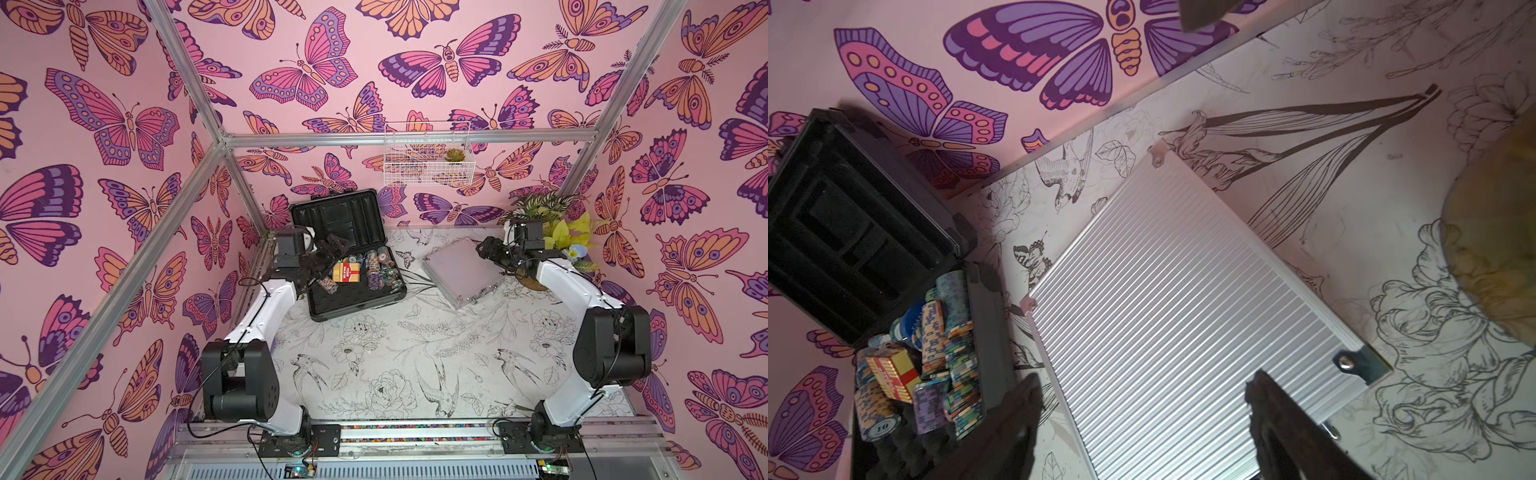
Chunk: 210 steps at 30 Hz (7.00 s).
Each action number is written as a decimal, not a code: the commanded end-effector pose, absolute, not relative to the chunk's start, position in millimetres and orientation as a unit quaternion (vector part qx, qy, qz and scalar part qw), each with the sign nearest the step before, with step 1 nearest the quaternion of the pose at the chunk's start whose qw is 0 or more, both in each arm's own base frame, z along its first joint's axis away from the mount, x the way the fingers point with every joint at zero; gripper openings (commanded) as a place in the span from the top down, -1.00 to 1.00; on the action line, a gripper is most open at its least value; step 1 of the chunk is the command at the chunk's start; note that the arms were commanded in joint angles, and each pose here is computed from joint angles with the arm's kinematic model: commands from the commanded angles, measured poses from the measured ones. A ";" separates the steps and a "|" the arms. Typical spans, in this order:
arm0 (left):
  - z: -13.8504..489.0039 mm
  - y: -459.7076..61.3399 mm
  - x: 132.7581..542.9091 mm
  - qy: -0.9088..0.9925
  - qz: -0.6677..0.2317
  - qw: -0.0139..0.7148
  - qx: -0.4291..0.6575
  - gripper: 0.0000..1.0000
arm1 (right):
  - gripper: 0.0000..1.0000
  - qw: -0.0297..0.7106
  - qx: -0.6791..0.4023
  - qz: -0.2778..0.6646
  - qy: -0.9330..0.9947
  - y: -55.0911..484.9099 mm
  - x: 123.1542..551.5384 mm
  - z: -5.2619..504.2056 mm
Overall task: Open the poker set cases
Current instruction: Move the poker set case to the center of the board, then open the fastener on the poker set case.
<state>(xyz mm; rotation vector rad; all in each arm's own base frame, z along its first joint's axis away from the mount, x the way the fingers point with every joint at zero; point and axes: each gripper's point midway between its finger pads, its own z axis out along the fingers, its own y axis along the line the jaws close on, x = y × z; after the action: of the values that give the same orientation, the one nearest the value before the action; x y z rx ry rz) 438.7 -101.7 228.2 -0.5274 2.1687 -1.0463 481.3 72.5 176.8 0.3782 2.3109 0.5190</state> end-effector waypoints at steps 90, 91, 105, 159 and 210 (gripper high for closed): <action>70.2 -374.0 420.9 0.906 -0.417 0.070 -0.006 -0.07 | -0.01 0.211 0.168 0.292 0.917 67.3 438.7 69.8; 67.9 -373.5 419.9 0.907 -0.415 0.069 -0.005 -0.05 | 0.00 0.208 0.168 0.302 0.915 70.4 439.2 69.3; 58.6 -376.2 397.3 0.915 -0.400 0.052 0.005 0.04 | 0.17 0.174 0.165 0.319 0.917 91.5 405.1 53.2; 60.8 -315.4 269.6 0.927 -0.349 0.128 0.041 -0.37 | -0.39 0.232 0.121 0.227 0.938 114.1 227.5 100.3; 43.2 -305.6 279.7 0.921 -0.370 0.118 0.035 -0.19 | 0.33 0.233 -0.285 0.061 0.928 221.1 222.6 81.5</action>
<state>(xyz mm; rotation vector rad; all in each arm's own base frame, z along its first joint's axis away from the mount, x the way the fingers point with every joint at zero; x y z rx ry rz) 282.5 -313.3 60.2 0.1288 2.6435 -1.1141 221.6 229.9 82.3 -0.8367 2.5074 0.2366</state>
